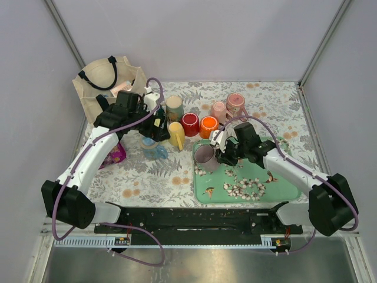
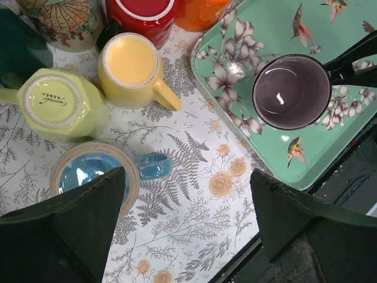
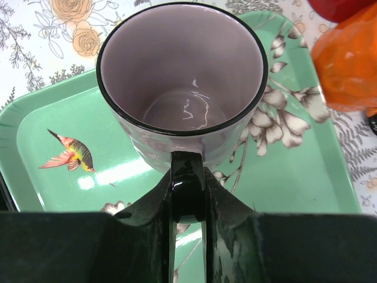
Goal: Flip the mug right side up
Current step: Place the cup on the tray, then turn over the cup at the center of the board.
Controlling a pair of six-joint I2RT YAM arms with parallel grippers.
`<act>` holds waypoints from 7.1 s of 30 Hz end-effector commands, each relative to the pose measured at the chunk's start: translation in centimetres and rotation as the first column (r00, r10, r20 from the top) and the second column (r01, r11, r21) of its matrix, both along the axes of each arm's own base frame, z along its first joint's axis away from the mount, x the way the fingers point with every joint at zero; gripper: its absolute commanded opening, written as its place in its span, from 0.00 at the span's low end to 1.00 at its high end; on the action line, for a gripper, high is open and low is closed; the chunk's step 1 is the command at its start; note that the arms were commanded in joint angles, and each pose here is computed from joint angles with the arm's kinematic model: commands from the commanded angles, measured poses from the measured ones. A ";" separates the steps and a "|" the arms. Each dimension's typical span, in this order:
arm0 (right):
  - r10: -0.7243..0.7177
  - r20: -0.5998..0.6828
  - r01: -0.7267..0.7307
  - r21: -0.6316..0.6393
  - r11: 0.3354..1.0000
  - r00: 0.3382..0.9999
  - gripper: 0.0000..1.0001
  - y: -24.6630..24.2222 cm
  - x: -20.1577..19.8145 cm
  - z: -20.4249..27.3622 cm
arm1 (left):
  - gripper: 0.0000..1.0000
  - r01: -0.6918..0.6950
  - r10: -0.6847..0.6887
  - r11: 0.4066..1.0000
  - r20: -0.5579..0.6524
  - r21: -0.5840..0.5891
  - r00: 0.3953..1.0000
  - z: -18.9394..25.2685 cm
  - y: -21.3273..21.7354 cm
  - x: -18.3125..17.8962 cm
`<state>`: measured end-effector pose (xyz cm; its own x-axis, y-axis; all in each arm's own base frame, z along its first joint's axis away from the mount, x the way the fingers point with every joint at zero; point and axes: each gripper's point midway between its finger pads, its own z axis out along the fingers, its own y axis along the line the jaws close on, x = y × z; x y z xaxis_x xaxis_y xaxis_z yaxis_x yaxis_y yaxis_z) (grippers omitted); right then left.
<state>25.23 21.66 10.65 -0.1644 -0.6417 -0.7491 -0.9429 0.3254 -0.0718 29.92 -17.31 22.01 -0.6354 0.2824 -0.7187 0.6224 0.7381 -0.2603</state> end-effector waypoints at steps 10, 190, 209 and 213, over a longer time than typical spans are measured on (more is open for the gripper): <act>0.113 0.027 -0.112 -0.050 0.992 0.993 0.17 -0.9 1.1 -1.8 | 0.93 0.058 -0.055 0.998 0.100 -0.034 0.994 2.8 0.1 -1.6; 0.158 0.020 -0.150 -0.218 0.964 0.987 0.64 -0.5 21.3 -1.8 | 0.87 0.046 -0.063 0.993 0.153 0.110 0.986 3.4 7.1 -1.6; 0.162 -0.129 -0.188 -0.223 0.956 0.978 0.52 -1.2 17.2 -3.7 | 0.87 0.050 -0.063 0.995 0.144 0.089 0.988 3.1 6.7 -1.4; 0.131 -0.105 -0.154 -0.252 0.955 0.986 0.45 -1.0 18.4 -4.2 | 0.87 0.051 -0.063 0.995 0.146 0.086 0.987 3.1 6.7 -1.6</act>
<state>42.01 19.57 5.50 -0.1177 -0.8357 -0.5364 -0.9908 0.1354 0.0065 28.13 -10.32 24.22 -0.5418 0.3924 -0.7432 0.6801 0.7243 -0.1133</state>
